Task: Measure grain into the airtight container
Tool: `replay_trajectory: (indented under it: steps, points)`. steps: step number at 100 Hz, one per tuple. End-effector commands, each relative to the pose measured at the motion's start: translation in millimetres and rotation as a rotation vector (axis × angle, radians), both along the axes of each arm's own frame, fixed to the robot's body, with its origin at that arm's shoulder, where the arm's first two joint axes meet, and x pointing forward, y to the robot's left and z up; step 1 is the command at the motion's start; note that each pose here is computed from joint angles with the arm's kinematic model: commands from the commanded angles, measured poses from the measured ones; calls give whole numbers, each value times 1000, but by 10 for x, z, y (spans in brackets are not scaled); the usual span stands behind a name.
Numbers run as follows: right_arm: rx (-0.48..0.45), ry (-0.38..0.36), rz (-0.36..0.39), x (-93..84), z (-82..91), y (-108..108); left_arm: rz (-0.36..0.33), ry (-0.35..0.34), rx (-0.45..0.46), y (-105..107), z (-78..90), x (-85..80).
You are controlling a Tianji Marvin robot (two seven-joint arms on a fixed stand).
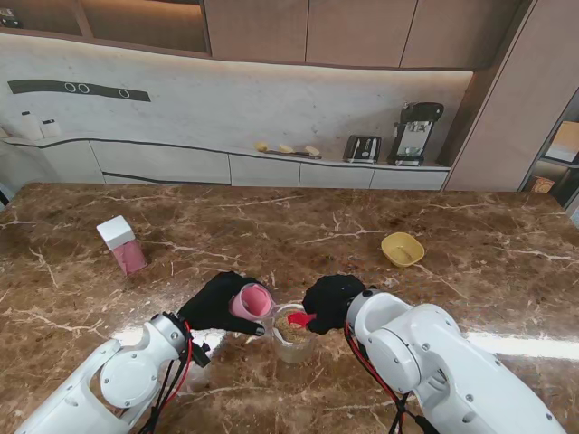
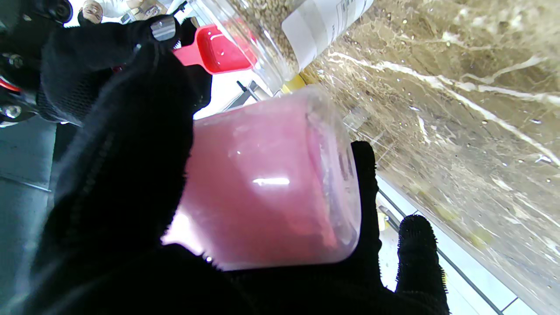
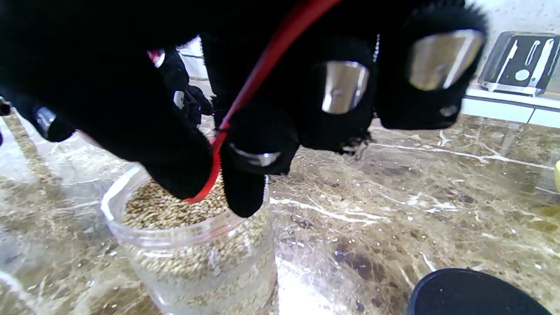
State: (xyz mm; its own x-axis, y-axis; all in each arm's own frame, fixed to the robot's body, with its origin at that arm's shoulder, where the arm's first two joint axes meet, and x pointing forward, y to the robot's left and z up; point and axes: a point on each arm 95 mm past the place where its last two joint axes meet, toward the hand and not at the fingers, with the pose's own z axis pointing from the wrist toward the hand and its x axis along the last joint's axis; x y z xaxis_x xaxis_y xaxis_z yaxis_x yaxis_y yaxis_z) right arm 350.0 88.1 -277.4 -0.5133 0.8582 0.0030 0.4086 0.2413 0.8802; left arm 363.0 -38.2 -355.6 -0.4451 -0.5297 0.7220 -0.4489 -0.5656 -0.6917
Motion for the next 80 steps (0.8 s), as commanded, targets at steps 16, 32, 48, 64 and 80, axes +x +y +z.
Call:
replay_trajectory:
  steps: [16, 32, 48, 64, 80]
  points:
    - [-28, -16, -8, 13, -56, 0, 7, 5, 3, 22, -38, -28]
    - [-13, -35, -5, 19, -76, -8, 6, 5, 0, 19, -41, -28]
    - [11, -32, -2, 17, -103, -12, 4, 7, 1, 18, -45, -29]
    - [36, -16, -6, 21, -124, -3, 6, 7, 3, 24, -43, -31]
    - [33, -9, 7, 16, -145, 9, 7, 6, 4, 27, -44, -33]
